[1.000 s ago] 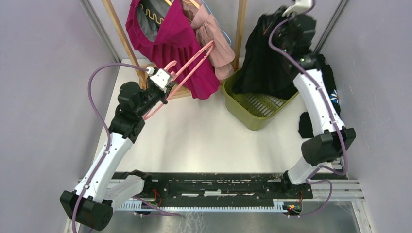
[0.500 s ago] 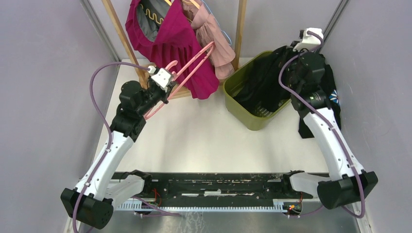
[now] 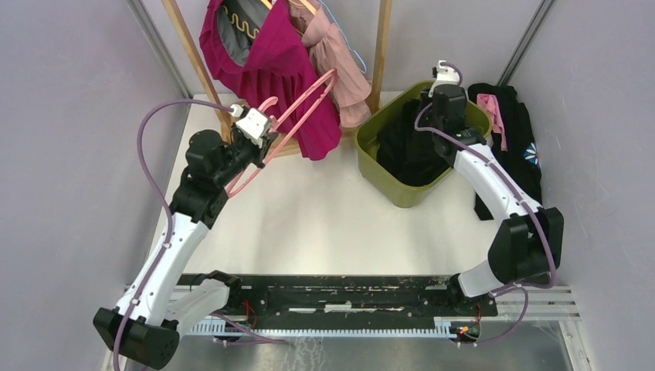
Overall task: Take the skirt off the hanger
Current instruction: Place the skirt in the bin.
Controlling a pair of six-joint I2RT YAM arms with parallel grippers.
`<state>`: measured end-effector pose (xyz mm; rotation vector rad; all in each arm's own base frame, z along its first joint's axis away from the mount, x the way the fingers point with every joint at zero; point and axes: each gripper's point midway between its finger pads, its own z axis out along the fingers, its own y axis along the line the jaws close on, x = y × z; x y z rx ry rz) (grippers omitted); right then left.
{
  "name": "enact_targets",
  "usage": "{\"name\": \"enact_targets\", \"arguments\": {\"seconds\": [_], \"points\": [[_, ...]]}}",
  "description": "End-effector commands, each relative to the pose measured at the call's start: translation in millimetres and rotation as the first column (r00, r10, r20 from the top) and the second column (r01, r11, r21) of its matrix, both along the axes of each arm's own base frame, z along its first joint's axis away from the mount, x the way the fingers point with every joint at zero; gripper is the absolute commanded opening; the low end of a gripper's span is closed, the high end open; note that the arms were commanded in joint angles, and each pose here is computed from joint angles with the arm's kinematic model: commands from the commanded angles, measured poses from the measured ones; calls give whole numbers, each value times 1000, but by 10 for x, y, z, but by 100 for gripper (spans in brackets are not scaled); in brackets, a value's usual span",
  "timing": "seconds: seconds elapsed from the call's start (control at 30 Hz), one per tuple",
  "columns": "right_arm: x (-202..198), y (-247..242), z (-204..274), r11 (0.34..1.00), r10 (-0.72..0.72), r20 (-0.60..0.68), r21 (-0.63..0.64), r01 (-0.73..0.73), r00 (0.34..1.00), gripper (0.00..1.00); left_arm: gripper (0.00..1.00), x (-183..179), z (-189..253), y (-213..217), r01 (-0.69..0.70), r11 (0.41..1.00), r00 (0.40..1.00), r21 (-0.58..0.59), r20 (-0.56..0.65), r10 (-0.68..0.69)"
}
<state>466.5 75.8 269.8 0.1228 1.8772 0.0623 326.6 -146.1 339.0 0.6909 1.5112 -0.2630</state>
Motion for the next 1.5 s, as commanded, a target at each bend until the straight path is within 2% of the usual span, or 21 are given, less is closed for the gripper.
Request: {"name": "enact_targets", "arguments": {"seconds": [0.0, 0.17, 0.33, 0.57, 0.8, 1.0, 1.13, 1.27, 1.47], "points": [[13, 110, 275, 998, 26, 68, 49, -30, 997, 28, 3, -265, 354, 73, -8, 998, 999, -58, 34, 10], [-34, 155, 445, 999, 37, 103, -5, -37, 994, 46, 3, -563, 255, 165, -22, 996, 999, -85, -26, 20], [-115, 249, 587, 998, 54, 120, -35, -50, 991, 50, 3, -511, 277, 579, -254, 965, 967, -58, -38, 252], [-276, 378, 800, 994, 96, 154, -66, -87, 983, 57, 3, -480, 768, 827, -396, 907, 917, -143, -14, 398], [-362, 443, 843, 990, 116, 161, -93, -102, 980, 58, 3, -717, 1378, 880, -354, 895, 913, -271, 106, 393], [-318, 449, 740, 990, 111, 147, -108, -95, 983, 59, 3, -1084, 1675, 704, -168, 926, 940, -338, 227, 253], [-279, 497, 675, 990, 117, 141, -98, -104, 983, 58, 3, -1247, 1794, 713, -125, 921, 931, -368, 279, 237], [-253, 529, 633, 989, 122, 134, -94, -110, 983, 58, 3, -1127, 1795, 846, -219, 894, 918, -391, 229, 325], [-273, 544, 677, 989, 131, 144, -89, -119, 981, 58, 3, -585, 1679, 1061, -446, 815, 852, -370, 105, 513]]}}
